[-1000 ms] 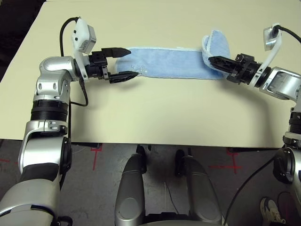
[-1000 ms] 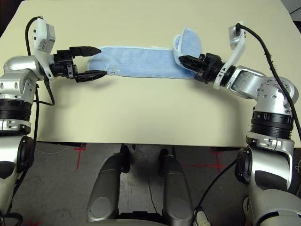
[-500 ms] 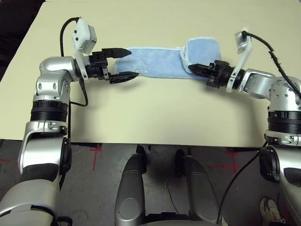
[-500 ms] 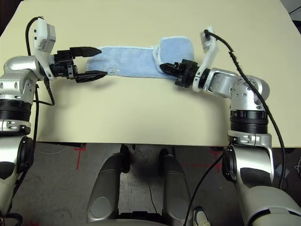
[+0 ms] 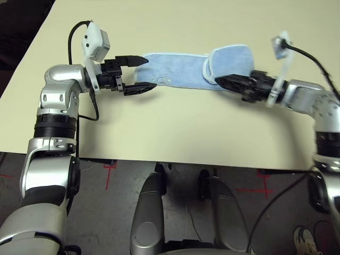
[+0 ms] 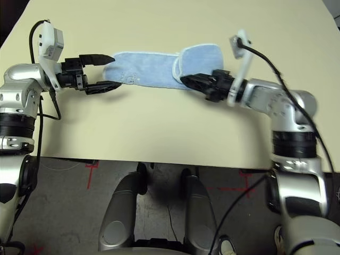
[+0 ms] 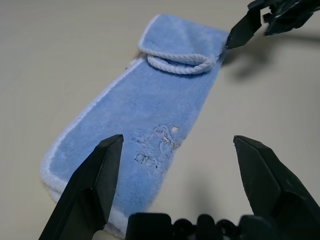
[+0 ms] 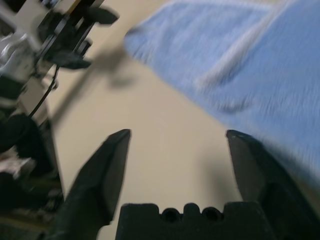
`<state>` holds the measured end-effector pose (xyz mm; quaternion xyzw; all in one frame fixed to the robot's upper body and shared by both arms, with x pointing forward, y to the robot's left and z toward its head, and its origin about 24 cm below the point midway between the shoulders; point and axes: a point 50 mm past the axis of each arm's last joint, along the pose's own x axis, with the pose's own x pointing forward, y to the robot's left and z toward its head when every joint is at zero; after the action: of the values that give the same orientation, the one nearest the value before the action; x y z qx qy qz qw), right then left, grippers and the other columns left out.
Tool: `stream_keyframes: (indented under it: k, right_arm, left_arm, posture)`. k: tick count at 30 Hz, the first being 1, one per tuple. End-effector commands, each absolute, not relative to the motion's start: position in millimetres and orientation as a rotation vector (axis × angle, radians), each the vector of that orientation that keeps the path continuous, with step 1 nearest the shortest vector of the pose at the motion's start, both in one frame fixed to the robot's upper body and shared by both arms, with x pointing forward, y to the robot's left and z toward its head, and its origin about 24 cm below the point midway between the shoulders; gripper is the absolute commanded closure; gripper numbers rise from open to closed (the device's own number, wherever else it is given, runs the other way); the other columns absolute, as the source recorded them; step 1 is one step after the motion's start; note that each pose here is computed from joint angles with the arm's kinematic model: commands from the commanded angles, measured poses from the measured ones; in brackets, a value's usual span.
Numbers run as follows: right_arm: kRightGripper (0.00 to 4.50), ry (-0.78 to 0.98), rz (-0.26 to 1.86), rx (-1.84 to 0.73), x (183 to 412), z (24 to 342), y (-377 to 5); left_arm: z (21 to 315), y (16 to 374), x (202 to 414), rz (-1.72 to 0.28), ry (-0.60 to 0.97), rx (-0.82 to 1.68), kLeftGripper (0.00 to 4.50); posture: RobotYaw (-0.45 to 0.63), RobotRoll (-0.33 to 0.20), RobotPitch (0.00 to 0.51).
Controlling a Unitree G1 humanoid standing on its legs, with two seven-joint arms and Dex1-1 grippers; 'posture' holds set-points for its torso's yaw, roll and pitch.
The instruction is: Fold the towel and set it aside.
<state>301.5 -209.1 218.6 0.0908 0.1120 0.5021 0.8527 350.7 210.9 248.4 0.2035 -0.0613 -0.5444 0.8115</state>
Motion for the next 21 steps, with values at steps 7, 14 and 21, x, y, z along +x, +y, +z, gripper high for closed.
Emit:
stream_keyframes:
  k: [7,14,21]
  right_arm:
    - [0.04,-0.081,0.986,-0.121,325,242,-249]
    - [0.41,-0.194,1.005,-0.387,353,223,-241]
    - [2.88,-0.214,1.011,-0.355,368,223,-234]
  left_arm:
    - [243,205,351,-1.189,-0.124,0.438,0.00]
    - [242,205,350,-1.189,-0.124,0.441,0.00]
    - [241,209,346,-1.175,-0.116,0.442,0.00]
  posture:
    - [0.04,0.000,0.326]
    - [0.08,0.000,0.328]
    - [0.10,0.000,0.326]
